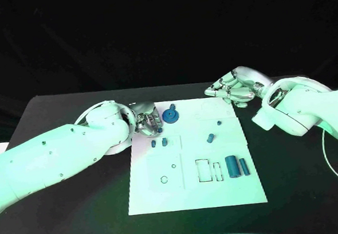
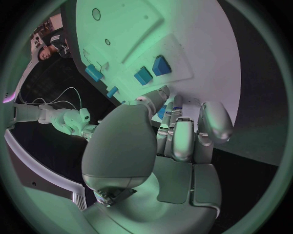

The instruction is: Assemble the parts on the task board

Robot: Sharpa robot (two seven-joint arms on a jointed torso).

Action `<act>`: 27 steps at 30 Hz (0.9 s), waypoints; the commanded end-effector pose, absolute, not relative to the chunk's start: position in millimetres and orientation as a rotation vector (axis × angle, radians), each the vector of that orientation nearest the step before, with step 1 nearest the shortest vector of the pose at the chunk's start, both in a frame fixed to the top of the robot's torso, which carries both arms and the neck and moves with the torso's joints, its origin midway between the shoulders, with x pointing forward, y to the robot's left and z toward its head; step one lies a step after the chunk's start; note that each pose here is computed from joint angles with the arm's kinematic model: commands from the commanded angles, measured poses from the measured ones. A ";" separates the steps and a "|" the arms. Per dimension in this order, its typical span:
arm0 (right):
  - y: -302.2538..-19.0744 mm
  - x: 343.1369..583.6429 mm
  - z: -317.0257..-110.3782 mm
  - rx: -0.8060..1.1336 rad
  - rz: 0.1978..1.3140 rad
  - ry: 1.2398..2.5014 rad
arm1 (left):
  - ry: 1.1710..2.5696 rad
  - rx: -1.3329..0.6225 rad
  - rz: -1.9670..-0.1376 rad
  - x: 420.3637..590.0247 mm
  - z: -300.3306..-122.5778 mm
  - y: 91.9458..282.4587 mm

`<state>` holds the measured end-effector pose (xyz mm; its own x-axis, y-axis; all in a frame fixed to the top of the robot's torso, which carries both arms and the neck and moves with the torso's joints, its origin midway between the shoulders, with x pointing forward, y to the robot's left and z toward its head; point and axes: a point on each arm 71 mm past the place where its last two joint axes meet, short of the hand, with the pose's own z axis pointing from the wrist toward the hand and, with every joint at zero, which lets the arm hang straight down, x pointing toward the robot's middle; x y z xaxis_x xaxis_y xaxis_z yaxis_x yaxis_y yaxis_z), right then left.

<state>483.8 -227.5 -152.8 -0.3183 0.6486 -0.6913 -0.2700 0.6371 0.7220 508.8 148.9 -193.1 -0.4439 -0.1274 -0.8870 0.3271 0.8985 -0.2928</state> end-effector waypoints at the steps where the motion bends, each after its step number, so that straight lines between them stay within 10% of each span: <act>1: -228.6 484.5 -156.8 0.296 0.929 1.707 | 1.966 0.123 -0.510 508.9 -194.9 154.8; 10: -238.8 484.7 -162.6 0.088 0.768 1.780 | 1.942 -0.120 -0.749 506.6 -187.8 175.3; 27: -230.8 471.8 -183.8 -0.385 0.420 1.766 | 1.470 -1.060 -1.344 502.3 -183.9 215.5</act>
<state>472.8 -232.7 -179.7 -0.2753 0.1089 -0.9552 -0.4439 0.8669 0.2268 502.4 210.3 -186.1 -0.3695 -0.8811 -0.2951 0.0174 0.3110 -0.9503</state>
